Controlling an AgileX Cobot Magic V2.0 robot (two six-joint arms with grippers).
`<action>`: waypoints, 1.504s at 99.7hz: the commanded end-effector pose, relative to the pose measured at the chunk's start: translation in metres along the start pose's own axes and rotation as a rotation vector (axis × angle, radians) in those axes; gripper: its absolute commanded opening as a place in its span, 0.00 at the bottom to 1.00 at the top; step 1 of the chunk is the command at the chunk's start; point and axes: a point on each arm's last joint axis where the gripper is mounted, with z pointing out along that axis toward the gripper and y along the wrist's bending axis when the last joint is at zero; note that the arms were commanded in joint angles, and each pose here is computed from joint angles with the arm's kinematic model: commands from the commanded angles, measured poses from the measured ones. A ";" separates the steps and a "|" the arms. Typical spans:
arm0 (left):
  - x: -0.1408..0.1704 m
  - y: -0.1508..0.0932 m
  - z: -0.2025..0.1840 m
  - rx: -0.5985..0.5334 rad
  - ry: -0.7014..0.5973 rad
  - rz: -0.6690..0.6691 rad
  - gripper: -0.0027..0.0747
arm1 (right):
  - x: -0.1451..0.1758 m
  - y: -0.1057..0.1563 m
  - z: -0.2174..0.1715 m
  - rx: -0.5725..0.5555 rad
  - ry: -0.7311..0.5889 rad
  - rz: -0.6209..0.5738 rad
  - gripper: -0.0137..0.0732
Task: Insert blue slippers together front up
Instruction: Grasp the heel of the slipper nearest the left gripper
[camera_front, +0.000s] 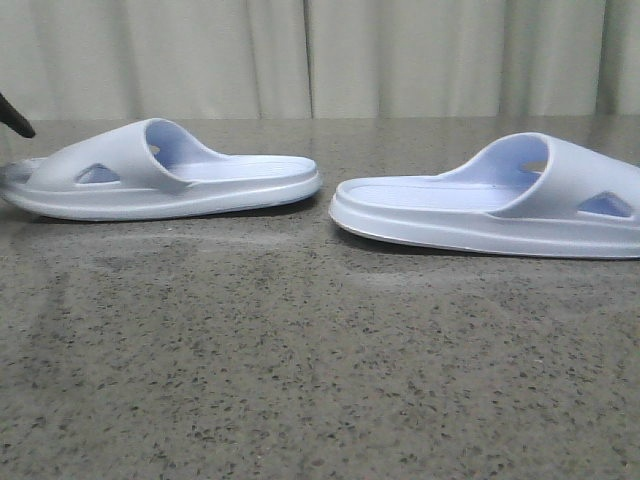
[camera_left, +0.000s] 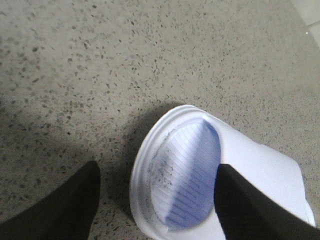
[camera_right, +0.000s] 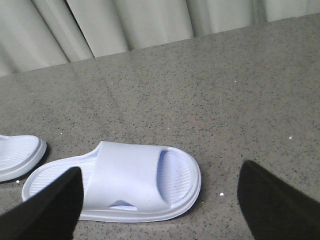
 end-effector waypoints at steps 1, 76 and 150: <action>-0.009 -0.015 -0.002 0.044 -0.044 -0.001 0.58 | -0.017 0.003 -0.003 -0.019 -0.102 0.000 0.79; -0.010 -0.021 0.011 0.064 -0.001 -0.050 0.57 | -0.018 0.004 -0.003 -0.020 -0.108 0.000 0.79; -0.006 -0.017 0.023 0.051 0.052 -0.086 0.31 | -0.019 0.004 -0.003 -0.022 -0.122 0.000 0.79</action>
